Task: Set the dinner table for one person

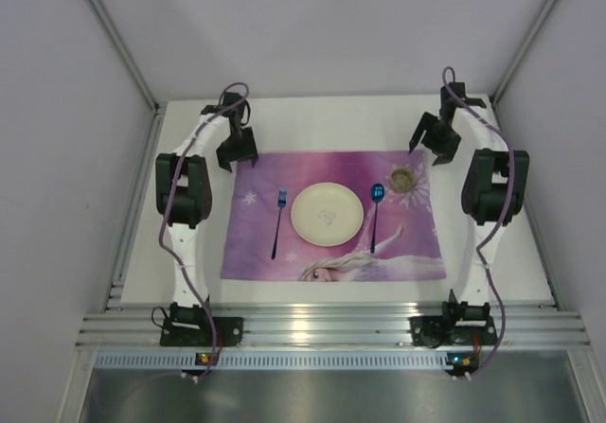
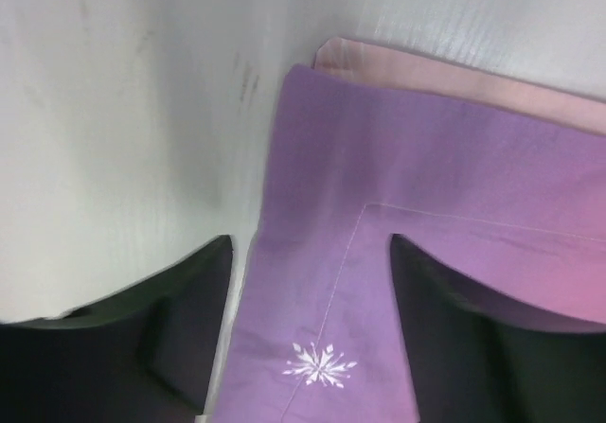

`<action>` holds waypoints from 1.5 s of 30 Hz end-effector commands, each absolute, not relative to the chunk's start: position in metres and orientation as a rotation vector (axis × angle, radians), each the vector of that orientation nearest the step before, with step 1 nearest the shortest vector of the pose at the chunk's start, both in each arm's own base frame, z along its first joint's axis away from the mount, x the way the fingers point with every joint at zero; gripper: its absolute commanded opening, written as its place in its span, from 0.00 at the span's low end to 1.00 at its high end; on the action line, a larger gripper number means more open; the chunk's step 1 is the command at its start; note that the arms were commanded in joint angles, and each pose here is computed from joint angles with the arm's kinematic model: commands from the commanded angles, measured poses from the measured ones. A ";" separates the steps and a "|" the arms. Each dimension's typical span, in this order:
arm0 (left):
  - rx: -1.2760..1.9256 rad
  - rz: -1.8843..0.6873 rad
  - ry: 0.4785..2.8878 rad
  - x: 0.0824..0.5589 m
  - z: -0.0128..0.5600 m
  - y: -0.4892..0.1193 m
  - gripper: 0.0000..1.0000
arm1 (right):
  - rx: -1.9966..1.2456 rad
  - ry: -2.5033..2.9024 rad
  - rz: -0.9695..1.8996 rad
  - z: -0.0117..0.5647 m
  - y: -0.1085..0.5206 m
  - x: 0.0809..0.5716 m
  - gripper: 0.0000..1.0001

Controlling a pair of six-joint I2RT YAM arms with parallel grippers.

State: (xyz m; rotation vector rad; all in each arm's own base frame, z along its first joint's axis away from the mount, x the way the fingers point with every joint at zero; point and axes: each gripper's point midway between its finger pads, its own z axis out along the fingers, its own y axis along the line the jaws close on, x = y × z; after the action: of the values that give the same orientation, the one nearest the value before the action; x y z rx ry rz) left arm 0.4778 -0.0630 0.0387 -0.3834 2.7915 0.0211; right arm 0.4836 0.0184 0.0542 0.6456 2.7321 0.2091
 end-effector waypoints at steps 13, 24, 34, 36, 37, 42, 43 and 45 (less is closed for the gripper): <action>-0.646 0.426 2.023 0.413 0.200 0.043 0.99 | 0.436 2.237 0.342 0.259 0.053 0.365 0.94; -0.374 0.294 1.830 0.382 0.145 0.034 0.99 | 0.266 2.070 0.570 0.272 0.093 0.271 1.00; -0.147 0.169 1.816 0.408 0.084 0.009 0.98 | 0.224 2.027 0.540 0.286 0.086 0.259 1.00; -0.134 0.150 1.809 0.412 0.082 0.008 0.99 | 0.243 2.022 0.494 0.283 0.080 0.260 1.00; -0.136 0.119 1.835 0.409 0.077 0.006 0.99 | 0.252 2.022 0.474 0.280 0.076 0.261 1.00; -0.077 0.059 1.669 0.393 0.093 0.001 0.99 | 0.381 1.960 0.353 0.252 0.053 0.278 1.00; -0.102 0.078 1.749 0.391 0.077 0.005 0.98 | 0.382 1.931 0.342 0.251 0.051 0.281 1.00; -0.112 0.075 1.733 0.389 0.080 0.006 0.98 | 0.390 1.849 0.300 0.244 0.043 0.294 1.00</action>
State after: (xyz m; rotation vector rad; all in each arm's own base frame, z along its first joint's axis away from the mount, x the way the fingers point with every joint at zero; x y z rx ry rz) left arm 0.3734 0.0120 0.0422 -0.1290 1.8918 0.1200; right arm 0.2680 0.0586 0.2235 0.3584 2.0521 0.3719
